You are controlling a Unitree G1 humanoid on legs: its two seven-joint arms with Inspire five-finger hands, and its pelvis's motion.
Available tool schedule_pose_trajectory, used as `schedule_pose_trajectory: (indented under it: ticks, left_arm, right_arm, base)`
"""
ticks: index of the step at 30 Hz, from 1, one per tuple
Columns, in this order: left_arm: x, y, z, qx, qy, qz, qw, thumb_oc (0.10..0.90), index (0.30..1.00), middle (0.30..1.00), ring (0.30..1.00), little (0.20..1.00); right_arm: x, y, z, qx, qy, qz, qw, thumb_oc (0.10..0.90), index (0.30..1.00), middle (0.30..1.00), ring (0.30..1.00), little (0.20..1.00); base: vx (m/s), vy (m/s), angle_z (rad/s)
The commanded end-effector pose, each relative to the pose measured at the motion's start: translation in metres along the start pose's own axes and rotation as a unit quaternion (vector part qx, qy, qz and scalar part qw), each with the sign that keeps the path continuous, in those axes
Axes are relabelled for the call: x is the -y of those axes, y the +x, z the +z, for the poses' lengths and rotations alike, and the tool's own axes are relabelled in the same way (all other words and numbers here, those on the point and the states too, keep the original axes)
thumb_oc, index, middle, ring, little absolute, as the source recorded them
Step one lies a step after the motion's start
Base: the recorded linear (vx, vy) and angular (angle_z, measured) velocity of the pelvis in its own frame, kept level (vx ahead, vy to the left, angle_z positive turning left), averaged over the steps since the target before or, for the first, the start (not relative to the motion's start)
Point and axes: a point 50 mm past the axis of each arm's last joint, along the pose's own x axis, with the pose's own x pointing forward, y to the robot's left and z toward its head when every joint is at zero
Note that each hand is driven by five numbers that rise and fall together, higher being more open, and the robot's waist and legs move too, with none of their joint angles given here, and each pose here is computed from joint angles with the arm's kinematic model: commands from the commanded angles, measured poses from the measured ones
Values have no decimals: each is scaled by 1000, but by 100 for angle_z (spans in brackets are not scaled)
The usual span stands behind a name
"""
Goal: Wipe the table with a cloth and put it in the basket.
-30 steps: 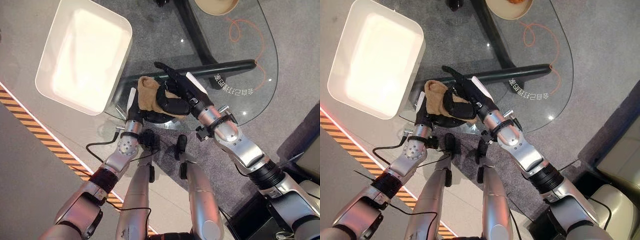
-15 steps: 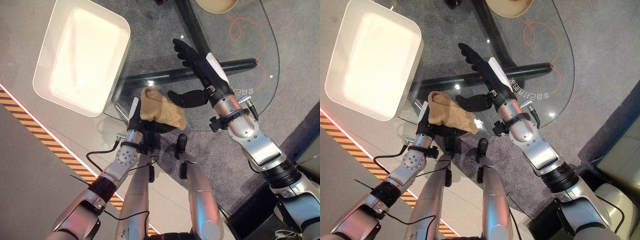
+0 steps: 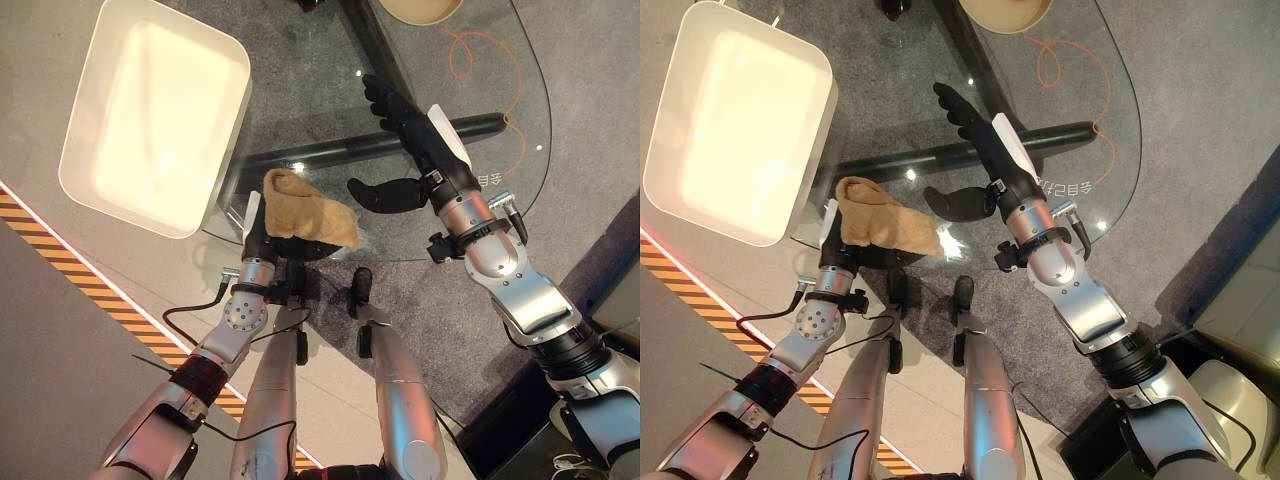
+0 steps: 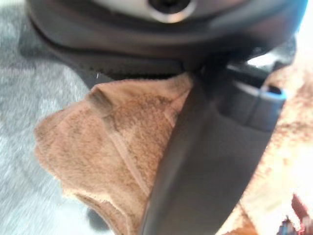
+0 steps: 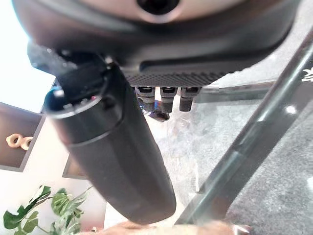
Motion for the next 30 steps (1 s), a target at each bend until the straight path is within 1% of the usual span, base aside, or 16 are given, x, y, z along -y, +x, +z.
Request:
schedule_pose_trajectory:
  ticks: [1, 2, 4, 8, 12, 14, 20, 23, 25, 30]
  left_arm:
    - [-8, 9, 76, 217, -45, 35, 975, 100, 300, 300, 300, 200]
    - [-14, 9, 83, 238, -29, 50, 970, 100, 300, 300, 300, 200]
    - [-19, 8, 89, 257, -5, 61, 965, 100, 300, 300, 300, 200]
    - [-48, 9, 113, 294, 14, 114, 949, 100, 300, 300, 300, 200]
    - [-64, 8, 122, 308, 46, 143, 940, 100, 300, 300, 300, 200]
    - [-72, 8, 126, 313, 47, 159, 935, 100, 300, 300, 300, 200]
    - [-93, 9, 128, 315, 90, 228, 917, 100, 300, 300, 300, 200]
    - [-99, 11, 127, 306, 98, 253, 912, 100, 300, 300, 300, 200]
    - [-112, 17, 122, 290, 121, 287, 905, 100, 300, 300, 300, 200]
    - [-129, 32, 121, 266, 154, 332, 892, 100, 300, 300, 300, 200]
  right_arm:
    - [21, -7, 48, 128, 25, -46, 990, 800, 900, 900, 900, 900]
    - [20, -9, 43, 116, 25, -44, 992, 800, 900, 900, 900, 900]
    - [20, -10, 40, 105, 26, -44, 993, 800, 900, 900, 900, 900]
    - [19, -18, 29, 74, 23, -34, 996, 800, 900, 900, 900, 900]
    - [12, -24, 21, 50, 28, -10, 998, 800, 900, 900, 900, 900]
    - [11, -24, 19, 39, 27, 0, 999, 800, 900, 900, 900, 900]
    - [-4, -28, -2, -23, 41, 48, 998, 800, 900, 900, 900, 900]
    - [-7, -27, -6, -38, 46, 63, 996, 800, 900, 900, 900, 900]
    - [-14, -25, -12, -55, 43, 86, 994, 800, 900, 900, 900, 900]
    - [-21, -18, -15, -81, 48, 126, 988, 800, 900, 900, 900, 900]
  base:
    - [0, 0, 0]
    - [0, 0, 0]
    - [0, 0, 0]
    - [-5, 20, 1]
    - [4, 46, 1]
    - [-13, 58, 6]
    - [1, 68, 2]
    - [2, 53, 0]
    - [4, 89, 0]
    - [3, 92, 2]
